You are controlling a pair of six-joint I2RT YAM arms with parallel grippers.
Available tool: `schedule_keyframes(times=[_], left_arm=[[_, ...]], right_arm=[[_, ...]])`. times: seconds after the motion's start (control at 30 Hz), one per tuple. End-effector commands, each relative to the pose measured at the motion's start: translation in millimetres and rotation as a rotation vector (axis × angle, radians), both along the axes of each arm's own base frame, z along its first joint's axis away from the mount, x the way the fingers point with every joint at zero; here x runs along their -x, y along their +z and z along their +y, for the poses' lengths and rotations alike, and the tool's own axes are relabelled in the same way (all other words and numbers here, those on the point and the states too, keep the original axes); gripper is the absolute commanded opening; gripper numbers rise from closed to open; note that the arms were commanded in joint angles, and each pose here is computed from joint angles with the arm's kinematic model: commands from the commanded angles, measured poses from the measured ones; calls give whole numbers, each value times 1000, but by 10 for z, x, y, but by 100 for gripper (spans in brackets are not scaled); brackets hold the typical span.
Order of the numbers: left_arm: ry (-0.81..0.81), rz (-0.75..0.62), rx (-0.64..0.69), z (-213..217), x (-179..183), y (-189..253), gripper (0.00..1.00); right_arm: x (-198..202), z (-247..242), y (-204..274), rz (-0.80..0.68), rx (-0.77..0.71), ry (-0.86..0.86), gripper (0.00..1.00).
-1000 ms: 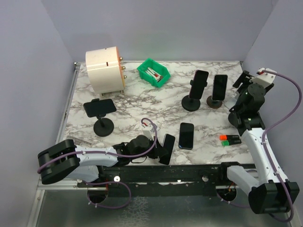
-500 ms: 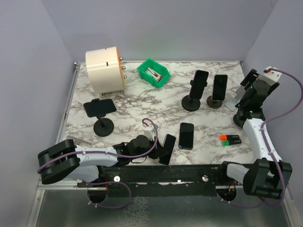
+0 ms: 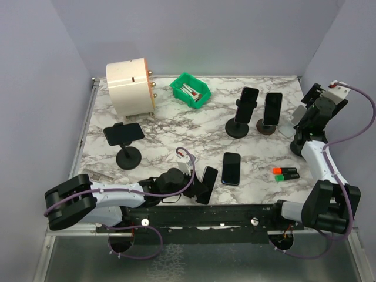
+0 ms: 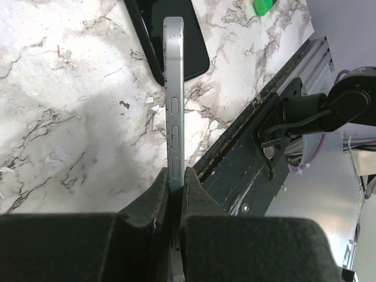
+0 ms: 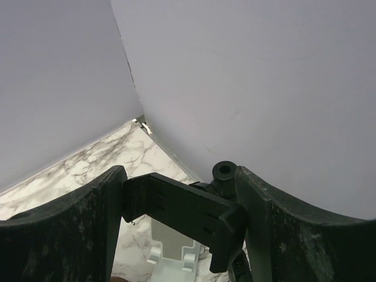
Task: Remove the phone from the phone stand
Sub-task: Place the phone stand at the center of the board.
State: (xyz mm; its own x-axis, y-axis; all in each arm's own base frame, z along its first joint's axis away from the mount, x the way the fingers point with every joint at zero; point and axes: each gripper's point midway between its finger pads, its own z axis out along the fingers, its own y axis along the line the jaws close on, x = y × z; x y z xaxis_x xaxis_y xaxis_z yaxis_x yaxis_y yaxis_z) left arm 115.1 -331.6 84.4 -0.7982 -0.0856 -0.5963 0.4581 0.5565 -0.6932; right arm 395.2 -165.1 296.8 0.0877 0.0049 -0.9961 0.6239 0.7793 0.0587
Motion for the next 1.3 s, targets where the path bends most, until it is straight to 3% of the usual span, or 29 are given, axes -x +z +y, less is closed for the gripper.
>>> schedule_keyframes(times=[0.0, 0.07, 0.23, 0.5, 0.73, 1.07, 1.27], left_arm=[[7, -42, 56, -19, -40, 155, 0], [6, -44, 62, -22, -40, 179, 0], [4, -32, 69, 1, -12, 171, 0], [21, -5, 89, 117, 41, 141, 0], [27, 3, 96, 174, 66, 118, 0], [20, -2, 117, 189, 87, 170, 0], [25, -11, 131, 190, 75, 225, 0]], right_arm=[[4, 17, 80, -56, 8, 24, 35], [44, 54, 7, -43, -10, 38, 40], [192, 122, -212, 1, -38, 54, 63], [304, 210, -482, 72, -105, 78, 81], [487, 296, -343, 77, -161, 90, 99], [1037, 454, 93, 43, -276, 66, 100], [1383, 592, 572, -52, -267, 87, 100]])
